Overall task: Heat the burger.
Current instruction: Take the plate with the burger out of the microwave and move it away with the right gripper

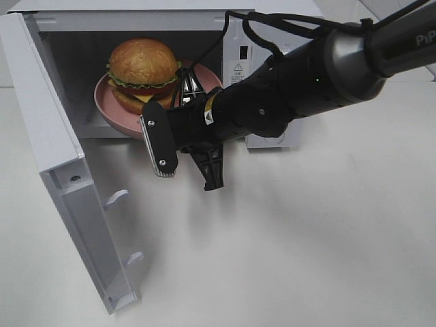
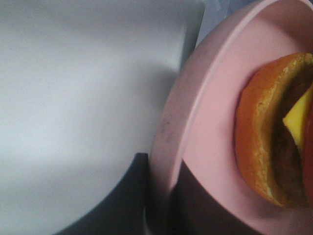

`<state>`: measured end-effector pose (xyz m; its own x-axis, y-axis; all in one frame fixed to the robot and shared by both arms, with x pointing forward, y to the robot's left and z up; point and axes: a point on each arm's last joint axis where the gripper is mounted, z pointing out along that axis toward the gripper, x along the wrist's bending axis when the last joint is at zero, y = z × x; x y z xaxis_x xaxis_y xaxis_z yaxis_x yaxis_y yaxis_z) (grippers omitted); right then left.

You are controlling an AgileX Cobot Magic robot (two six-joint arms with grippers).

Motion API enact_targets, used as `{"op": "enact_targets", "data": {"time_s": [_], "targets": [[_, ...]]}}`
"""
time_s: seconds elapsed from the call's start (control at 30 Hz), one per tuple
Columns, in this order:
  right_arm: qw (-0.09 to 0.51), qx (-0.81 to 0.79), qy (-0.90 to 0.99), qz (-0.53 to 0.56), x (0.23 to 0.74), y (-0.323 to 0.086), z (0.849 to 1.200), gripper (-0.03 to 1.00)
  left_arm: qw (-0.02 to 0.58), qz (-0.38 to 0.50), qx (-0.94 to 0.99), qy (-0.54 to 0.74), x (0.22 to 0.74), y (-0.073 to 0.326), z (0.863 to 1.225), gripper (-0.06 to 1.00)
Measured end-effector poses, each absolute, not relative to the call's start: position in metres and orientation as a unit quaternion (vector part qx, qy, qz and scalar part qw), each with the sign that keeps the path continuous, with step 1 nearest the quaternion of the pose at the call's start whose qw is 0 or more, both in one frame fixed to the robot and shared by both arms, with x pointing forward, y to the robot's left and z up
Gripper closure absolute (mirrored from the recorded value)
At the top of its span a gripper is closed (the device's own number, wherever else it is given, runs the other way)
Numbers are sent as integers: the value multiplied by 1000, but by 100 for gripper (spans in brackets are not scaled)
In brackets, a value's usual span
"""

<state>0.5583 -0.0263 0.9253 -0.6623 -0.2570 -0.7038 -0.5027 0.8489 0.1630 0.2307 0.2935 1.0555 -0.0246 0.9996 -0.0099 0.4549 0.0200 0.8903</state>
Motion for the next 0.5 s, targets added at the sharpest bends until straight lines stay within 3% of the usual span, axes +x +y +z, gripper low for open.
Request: {"op": "enact_targets", "data": {"time_s": [0.5], "targets": [[346,-233,893,172,522,-50,936,88,367,371,594,612,231,294,1055,-3]]}}
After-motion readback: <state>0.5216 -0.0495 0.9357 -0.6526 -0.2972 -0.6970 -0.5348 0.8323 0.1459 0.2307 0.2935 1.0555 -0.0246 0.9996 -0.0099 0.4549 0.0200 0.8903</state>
